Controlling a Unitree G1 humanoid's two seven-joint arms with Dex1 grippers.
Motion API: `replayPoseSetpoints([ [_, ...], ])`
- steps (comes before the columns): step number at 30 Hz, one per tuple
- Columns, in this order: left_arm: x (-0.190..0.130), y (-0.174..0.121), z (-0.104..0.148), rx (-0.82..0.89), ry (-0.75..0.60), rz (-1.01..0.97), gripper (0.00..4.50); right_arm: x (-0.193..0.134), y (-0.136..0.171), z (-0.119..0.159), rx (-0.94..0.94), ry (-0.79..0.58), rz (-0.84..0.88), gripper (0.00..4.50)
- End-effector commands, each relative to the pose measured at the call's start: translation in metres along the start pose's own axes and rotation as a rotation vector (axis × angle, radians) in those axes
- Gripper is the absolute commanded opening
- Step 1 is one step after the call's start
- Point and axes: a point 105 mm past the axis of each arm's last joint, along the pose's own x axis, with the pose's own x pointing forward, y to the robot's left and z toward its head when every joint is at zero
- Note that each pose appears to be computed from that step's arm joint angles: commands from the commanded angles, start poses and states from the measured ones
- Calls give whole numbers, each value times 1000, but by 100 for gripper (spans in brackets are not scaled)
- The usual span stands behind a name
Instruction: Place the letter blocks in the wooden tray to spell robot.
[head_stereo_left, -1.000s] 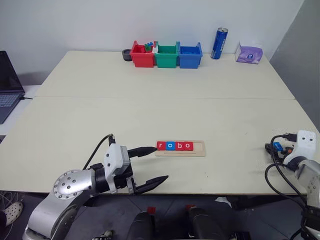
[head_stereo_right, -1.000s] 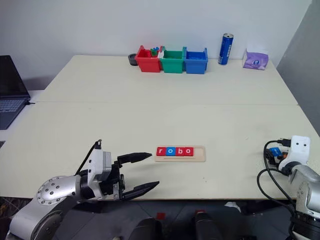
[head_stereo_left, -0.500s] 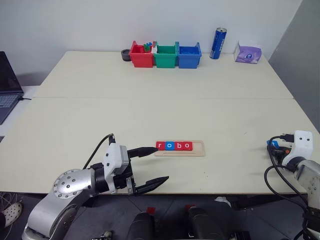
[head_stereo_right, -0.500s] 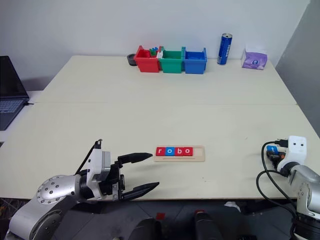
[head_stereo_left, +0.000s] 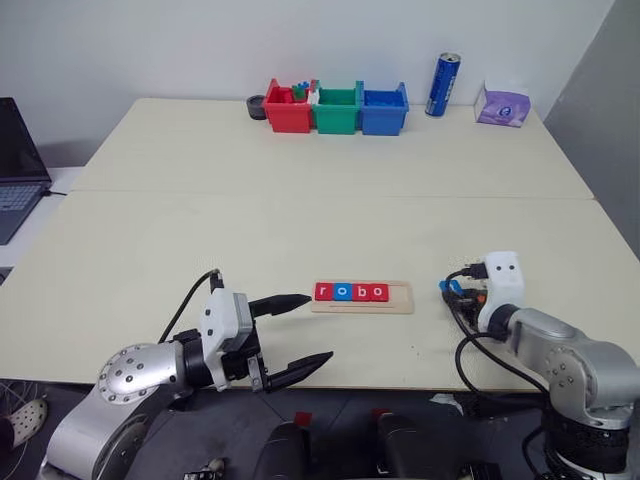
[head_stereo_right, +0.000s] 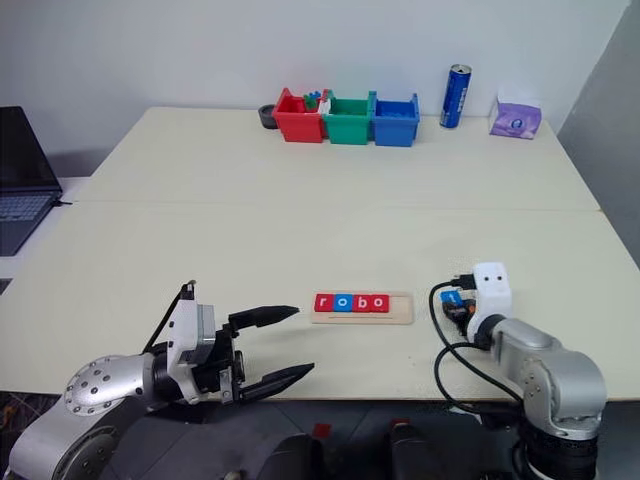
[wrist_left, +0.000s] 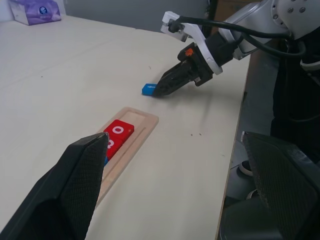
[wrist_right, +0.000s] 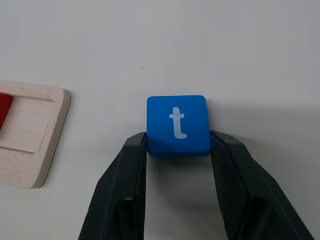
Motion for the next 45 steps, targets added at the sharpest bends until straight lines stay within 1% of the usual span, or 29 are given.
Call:
replayPoseSetpoints([
  [1,-1,-3,11,49,-14,2,450,-2,2,0,2,11,-15,146],
  [8,-2,-4,10,51,-11,9,450,-8,23,-11,18,79,53,146],
  [9,-1,-4,10,52,-11,10,450,-8,25,-11,18,84,61,218],
  [10,-1,-3,10,53,-12,10,450,-9,27,-12,21,85,74,244],
  [13,-1,-3,10,56,-12,9,450,-10,31,-11,22,82,115,347],
  [16,0,-3,9,58,-14,6,450,-11,26,-8,0,87,134,445],
  [20,0,-2,9,59,-15,4,450,-17,16,5,-115,89,189,445],
  [23,0,-2,8,60,-17,2,450,-26,0,20,-377,75,299,445],
  [27,1,-2,8,62,-19,-3,450,-30,-12,19,-617,64,483,445],
  [29,2,-1,8,63,-22,-8,450,-28,-14,15,-668,39,600,445],
  [31,3,-1,9,63,-25,-12,450,-21,-19,11,-746,15,667,445],
  [33,3,-1,9,65,-26,-15,450,-14,-23,10,-786,-4,701,445],
  [36,3,0,9,68,-27,-17,450,1,-27,19,-825,-57,715,445],
  [39,3,1,10,72,-28,-17,450,13,-30,28,-843,-79,716,445],
  [42,4,1,11,74,-30,-15,450,22,-31,32,-846,-76,733,445],
  [45,4,1,11,76,-30,-14,450,25,-32,26,-856,-42,773,445],
])
